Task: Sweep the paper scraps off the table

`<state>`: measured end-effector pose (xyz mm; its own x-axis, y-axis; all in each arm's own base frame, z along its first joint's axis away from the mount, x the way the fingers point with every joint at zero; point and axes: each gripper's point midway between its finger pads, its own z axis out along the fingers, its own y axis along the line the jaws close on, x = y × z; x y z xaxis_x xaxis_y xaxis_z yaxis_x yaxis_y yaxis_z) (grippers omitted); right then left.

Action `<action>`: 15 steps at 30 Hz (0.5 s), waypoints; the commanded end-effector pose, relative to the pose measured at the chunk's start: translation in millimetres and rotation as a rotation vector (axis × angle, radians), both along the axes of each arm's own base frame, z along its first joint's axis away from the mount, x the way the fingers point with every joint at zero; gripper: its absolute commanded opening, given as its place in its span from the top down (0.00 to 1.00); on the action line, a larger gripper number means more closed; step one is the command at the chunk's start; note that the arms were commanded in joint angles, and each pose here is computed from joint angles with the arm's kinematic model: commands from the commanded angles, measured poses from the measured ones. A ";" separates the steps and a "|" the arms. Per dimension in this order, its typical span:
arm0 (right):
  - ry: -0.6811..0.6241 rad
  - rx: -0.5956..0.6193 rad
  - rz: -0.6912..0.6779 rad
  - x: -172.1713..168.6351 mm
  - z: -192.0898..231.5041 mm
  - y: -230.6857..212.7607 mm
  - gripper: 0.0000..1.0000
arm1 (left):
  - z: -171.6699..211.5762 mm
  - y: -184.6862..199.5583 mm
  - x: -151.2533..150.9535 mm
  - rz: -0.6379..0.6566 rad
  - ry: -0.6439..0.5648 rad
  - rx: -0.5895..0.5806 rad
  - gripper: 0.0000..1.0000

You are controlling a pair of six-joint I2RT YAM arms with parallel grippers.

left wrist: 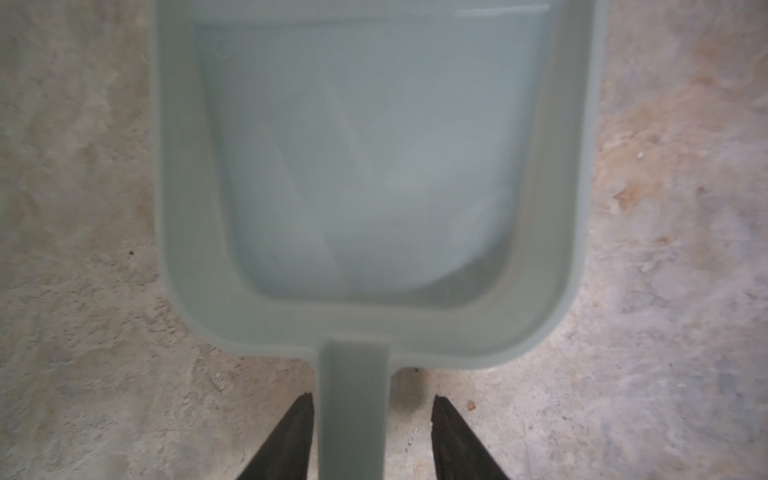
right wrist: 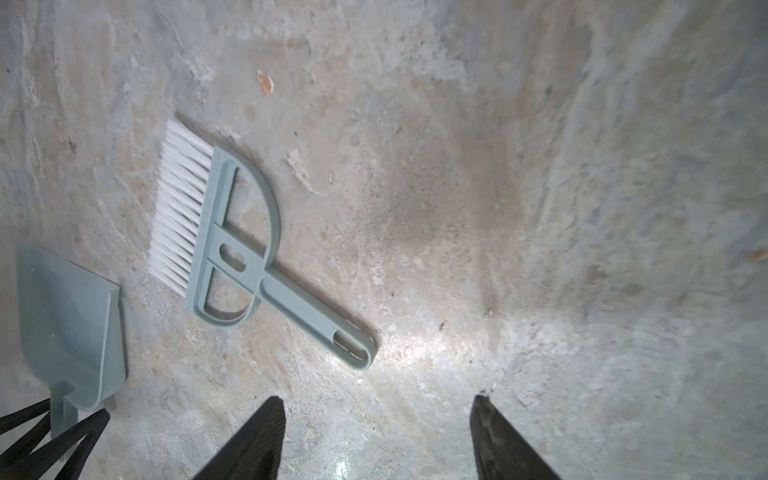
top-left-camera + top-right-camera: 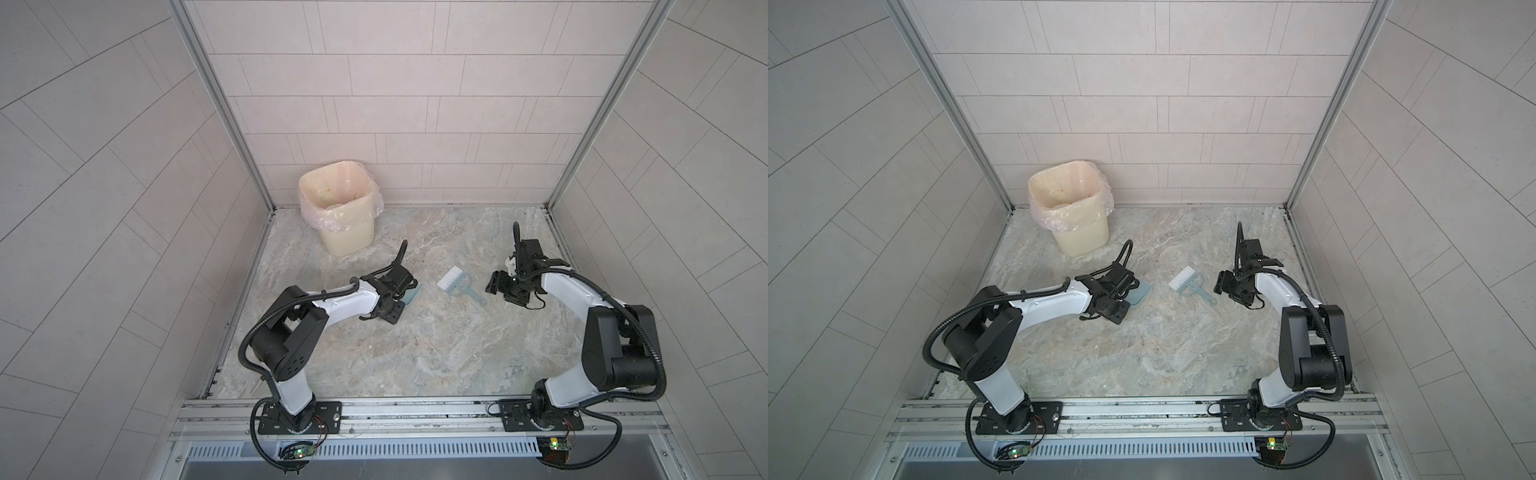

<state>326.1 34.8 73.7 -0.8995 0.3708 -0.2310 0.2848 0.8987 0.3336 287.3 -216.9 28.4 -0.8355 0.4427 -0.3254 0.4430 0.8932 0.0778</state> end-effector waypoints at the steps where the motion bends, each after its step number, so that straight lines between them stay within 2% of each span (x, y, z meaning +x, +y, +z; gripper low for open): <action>1: -0.125 -0.116 0.038 16.1 25.6 -12.7 0.23 | 23.5 9.7 7.0 0.034 -0.094 0.013 0.35; 5: -0.237 -0.248 0.074 31.9 44.9 -19.0 0.13 | 52.8 25.8 18.2 0.063 -0.223 0.043 0.19; 7: -0.294 -0.316 0.094 40.4 54.5 -19.6 0.02 | 67.9 37.7 24.5 0.079 -0.294 0.068 0.08; 9: -0.336 -0.370 0.106 48.7 61.1 -21.4 0.01 | 80.8 50.5 31.3 0.098 -0.347 0.082 0.03; 15: -0.444 -0.583 0.119 68.5 71.2 -34.8 0.01 | 107.0 109.2 55.2 0.274 -0.495 0.089 0.00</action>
